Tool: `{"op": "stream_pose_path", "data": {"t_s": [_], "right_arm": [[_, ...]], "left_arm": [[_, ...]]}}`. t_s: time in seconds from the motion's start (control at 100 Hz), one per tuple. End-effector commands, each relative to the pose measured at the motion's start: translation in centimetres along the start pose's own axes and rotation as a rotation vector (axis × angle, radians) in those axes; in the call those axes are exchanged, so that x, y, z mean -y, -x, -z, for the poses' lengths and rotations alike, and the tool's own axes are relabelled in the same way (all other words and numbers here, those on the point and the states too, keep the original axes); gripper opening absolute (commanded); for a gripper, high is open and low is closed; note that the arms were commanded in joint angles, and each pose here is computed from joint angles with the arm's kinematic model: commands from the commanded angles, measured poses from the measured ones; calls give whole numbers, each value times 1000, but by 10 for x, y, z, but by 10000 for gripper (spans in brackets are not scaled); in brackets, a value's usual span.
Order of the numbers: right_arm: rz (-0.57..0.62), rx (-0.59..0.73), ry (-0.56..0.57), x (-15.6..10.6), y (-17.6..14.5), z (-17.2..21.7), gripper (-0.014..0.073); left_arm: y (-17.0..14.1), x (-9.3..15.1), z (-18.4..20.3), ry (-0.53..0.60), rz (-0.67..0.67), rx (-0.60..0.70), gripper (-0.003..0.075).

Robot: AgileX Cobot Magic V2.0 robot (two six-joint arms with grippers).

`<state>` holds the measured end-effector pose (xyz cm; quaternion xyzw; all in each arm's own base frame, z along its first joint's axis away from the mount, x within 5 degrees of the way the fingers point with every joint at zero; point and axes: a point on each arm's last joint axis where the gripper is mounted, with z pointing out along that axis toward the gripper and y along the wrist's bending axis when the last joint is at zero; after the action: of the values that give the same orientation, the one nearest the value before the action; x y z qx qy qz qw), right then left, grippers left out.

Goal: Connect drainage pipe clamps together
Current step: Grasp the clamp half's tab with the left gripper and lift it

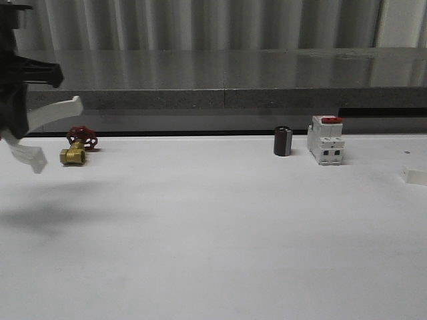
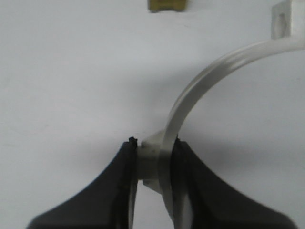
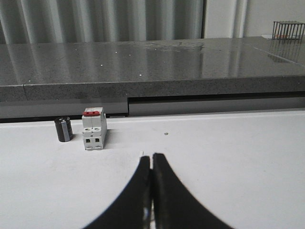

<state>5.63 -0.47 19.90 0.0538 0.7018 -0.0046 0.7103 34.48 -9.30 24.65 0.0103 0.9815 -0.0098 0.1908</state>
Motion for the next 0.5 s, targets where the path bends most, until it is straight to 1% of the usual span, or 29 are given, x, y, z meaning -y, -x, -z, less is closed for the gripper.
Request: {"op": "stream_pose_path", "data": {"t_s": [0.0,0.13,0.25,0.39,0.49], "right_arm": [[18,109,9,-1,13,2,-66],[18,109,9,-1,13,2,-66],[18,109,9,-1,13,2,-66],[18,109,9,-1,13,2,-66],[18,109,9,-1,13,2,-66]], "left_arm": [[0,26,27,-53,12,82,-8],[-11,61,29,-93,12,88,-8],[-20,86,27,-124,36,91,-8],[-29,109,16,-154,20,68,-8],[-33,121,6,-178,33,47,-8]]}}
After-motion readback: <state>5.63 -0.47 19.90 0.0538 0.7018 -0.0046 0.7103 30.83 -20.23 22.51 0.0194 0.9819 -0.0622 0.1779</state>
